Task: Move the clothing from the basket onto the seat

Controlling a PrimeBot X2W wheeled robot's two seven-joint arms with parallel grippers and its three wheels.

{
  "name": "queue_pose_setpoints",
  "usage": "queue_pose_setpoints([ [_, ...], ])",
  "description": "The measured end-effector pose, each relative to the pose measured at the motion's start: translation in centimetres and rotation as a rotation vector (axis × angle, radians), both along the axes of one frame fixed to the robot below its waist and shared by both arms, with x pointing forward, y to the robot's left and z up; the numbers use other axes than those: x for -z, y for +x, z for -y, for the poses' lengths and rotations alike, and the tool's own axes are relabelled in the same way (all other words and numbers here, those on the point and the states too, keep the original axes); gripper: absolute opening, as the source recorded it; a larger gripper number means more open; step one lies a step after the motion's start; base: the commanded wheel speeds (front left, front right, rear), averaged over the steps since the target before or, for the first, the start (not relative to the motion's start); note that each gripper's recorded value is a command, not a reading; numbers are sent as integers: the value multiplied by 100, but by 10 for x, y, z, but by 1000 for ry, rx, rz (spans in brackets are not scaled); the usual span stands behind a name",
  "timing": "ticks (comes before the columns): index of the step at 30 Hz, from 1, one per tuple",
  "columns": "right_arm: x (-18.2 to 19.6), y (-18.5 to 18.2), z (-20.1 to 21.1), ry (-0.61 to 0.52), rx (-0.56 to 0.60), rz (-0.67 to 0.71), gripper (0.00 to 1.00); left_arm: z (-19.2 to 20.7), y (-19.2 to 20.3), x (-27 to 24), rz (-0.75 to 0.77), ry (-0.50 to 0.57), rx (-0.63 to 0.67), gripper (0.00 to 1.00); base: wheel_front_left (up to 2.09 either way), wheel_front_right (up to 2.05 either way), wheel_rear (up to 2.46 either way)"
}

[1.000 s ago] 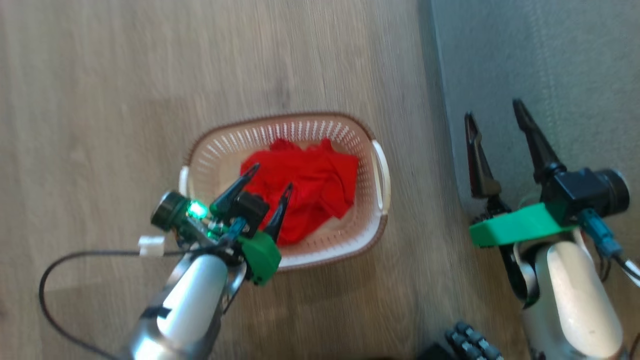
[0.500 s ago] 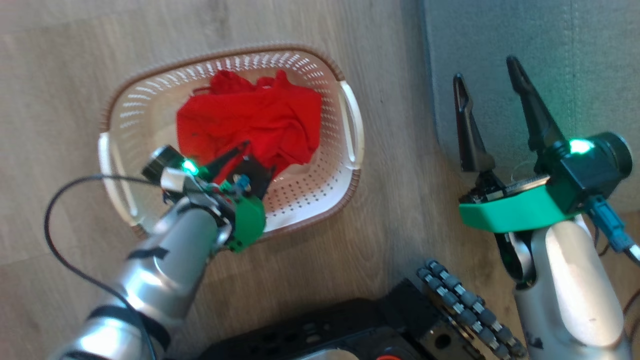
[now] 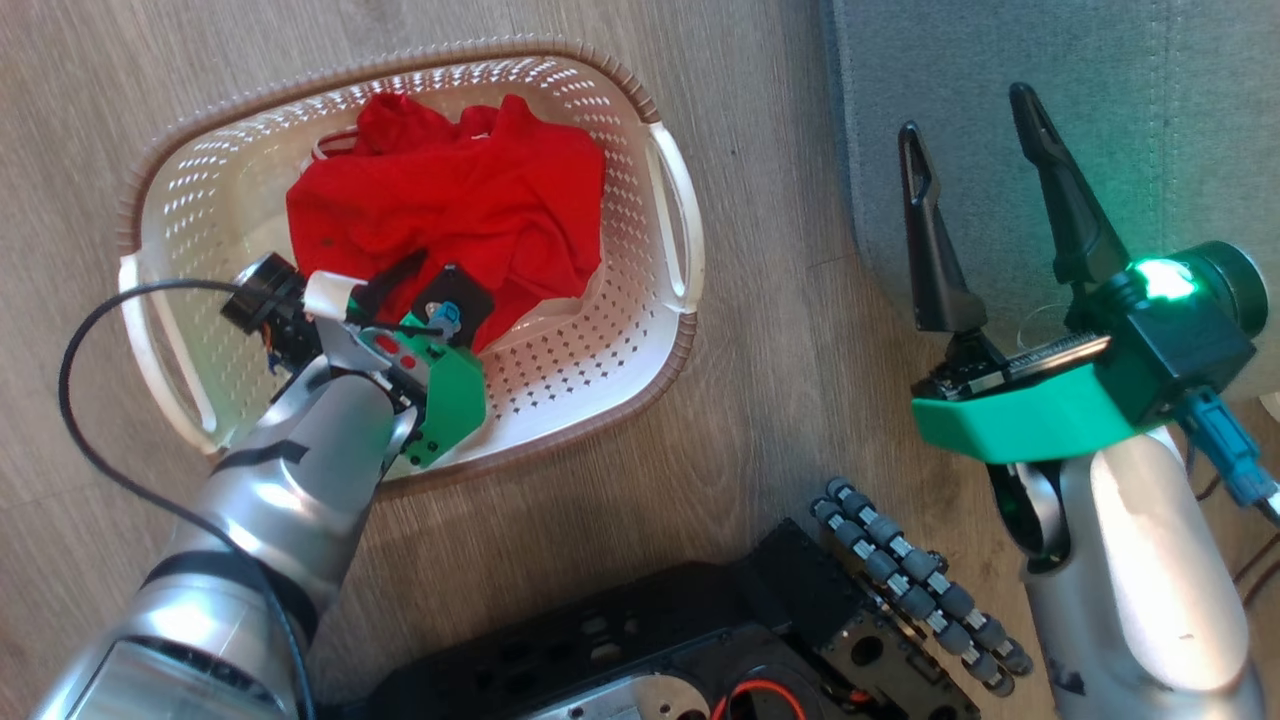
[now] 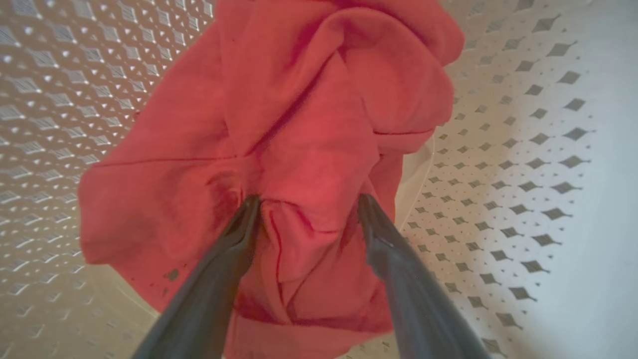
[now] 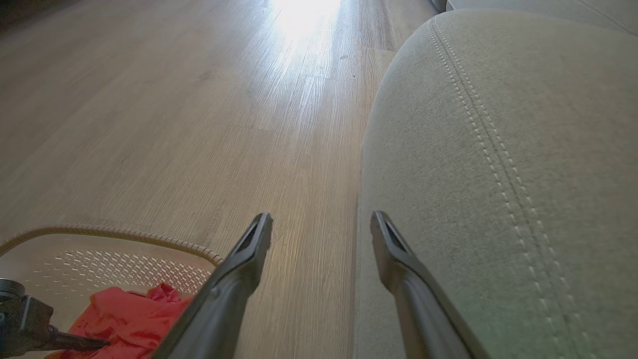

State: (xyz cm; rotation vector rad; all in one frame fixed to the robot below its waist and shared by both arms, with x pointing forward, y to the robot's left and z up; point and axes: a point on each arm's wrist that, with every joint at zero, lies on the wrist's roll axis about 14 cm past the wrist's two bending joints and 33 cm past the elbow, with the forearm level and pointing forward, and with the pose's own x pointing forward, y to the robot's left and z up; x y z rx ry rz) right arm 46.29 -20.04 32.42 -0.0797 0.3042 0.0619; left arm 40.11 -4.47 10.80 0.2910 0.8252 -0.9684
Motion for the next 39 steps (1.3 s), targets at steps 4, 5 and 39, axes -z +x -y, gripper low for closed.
queue_pose_setpoints([
  [4, 1, -1, -2, -5, -9, -4, 100, 1, 3, 0, -1, 1, -14, 100, 0, 0, 0],
  [5, 0, -1, -2, -5, -9, -2, 100, 2, 2, 0, -4, 0, -14, 100, 0, 0, 0],
  [39, -65, 6, -14, 20, -34, 132, 100, 3, 17, -119, 190, -148, -140, 0, 0, 0, 0],
])
